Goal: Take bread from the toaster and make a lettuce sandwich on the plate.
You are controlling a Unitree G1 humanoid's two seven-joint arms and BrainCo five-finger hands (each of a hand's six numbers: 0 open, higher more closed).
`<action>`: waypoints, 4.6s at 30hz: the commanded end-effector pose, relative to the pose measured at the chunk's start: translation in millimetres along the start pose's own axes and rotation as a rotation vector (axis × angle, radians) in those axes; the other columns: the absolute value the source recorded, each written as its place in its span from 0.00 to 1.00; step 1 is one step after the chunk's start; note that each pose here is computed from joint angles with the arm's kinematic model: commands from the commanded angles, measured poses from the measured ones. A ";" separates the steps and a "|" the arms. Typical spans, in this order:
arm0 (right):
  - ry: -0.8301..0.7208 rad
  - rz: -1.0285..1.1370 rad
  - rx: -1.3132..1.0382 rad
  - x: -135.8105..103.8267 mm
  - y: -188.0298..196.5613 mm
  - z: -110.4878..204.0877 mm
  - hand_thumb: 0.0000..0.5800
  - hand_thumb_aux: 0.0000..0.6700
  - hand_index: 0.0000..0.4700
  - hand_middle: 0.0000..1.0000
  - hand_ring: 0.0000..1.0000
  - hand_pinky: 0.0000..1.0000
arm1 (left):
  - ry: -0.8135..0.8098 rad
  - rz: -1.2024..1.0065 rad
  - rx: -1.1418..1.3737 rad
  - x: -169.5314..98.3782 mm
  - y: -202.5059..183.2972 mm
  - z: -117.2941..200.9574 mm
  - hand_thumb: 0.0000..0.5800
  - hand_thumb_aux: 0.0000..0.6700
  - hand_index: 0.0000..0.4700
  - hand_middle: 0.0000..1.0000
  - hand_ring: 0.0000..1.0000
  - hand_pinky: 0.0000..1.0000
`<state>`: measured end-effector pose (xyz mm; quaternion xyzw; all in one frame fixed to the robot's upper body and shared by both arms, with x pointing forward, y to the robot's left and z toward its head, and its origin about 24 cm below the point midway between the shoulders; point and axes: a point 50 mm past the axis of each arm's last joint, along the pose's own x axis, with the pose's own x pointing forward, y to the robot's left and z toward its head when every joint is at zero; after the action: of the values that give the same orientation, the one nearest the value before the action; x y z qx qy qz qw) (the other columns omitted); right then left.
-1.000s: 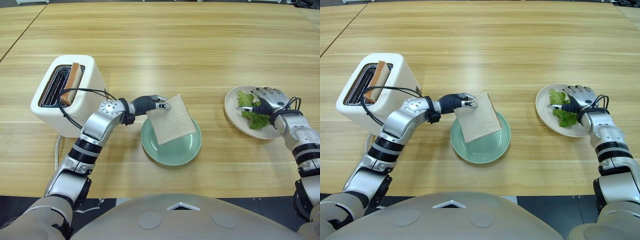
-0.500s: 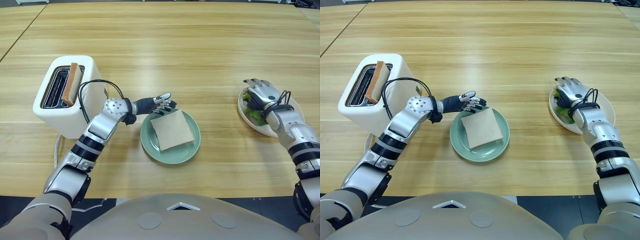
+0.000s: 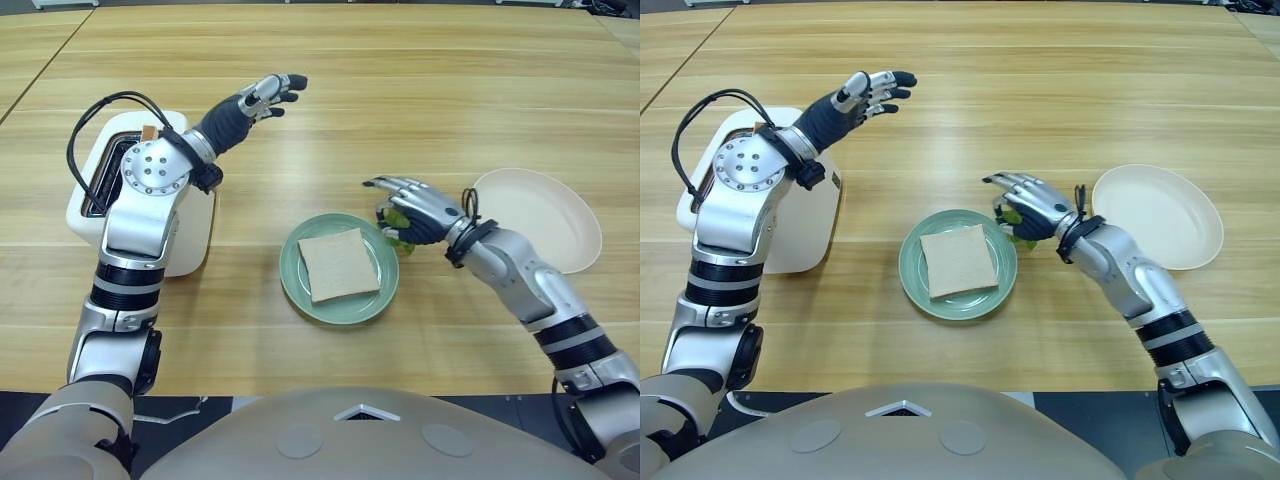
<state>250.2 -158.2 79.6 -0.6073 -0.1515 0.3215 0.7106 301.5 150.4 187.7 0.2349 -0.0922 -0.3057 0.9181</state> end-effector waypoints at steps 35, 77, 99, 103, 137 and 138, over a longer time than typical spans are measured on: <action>-0.284 -0.238 0.181 27.7 -19.9 64.5 0.00 0.00 0.00 0.00 0.00 0.00 | -0.024 0.104 0.023 -13.2 11.0 0.4 0.00 0.00 0.00 0.00 0.00 0.00; -0.076 -0.751 0.351 12.5 -57.0 18.4 0.00 0.00 0.00 0.00 0.00 0.00 | 0.524 0.428 1.002 -107.5 97.5 30.4 1.00 1.00 1.00 0.00 0.00 0.00; 0.081 -0.882 0.290 -14.5 -81.6 -29.8 0.00 0.00 0.00 0.00 0.00 0.00 | 0.093 -0.418 -0.040 -9.9 -10.5 -13.9 1.00 1.00 1.00 0.00 0.00 0.00; 0.073 -0.871 0.284 -23.6 -85.6 -32.0 0.00 0.00 0.00 0.00 0.00 0.00 | 0.132 -0.553 -0.087 11.3 -40.8 -32.8 1.00 1.00 1.00 0.00 0.00 0.00; -0.400 0.284 0.351 -24.4 46.6 58.4 0.00 0.00 0.00 0.00 0.00 0.00 | 0.228 -0.627 -0.070 30.6 -110.6 -101.9 1.00 1.00 1.00 0.00 0.00 0.00; -0.396 0.317 0.351 -24.7 52.0 59.3 0.00 0.00 0.00 0.00 0.00 0.00 | 0.226 -0.626 -0.070 30.7 -110.5 -101.6 1.00 1.00 1.00 0.00 0.00 0.00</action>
<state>195.9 -132.6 68.4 -0.4204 -0.1816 0.5078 0.7296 302.5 93.6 47.9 0.2516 0.0935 -0.5453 0.7941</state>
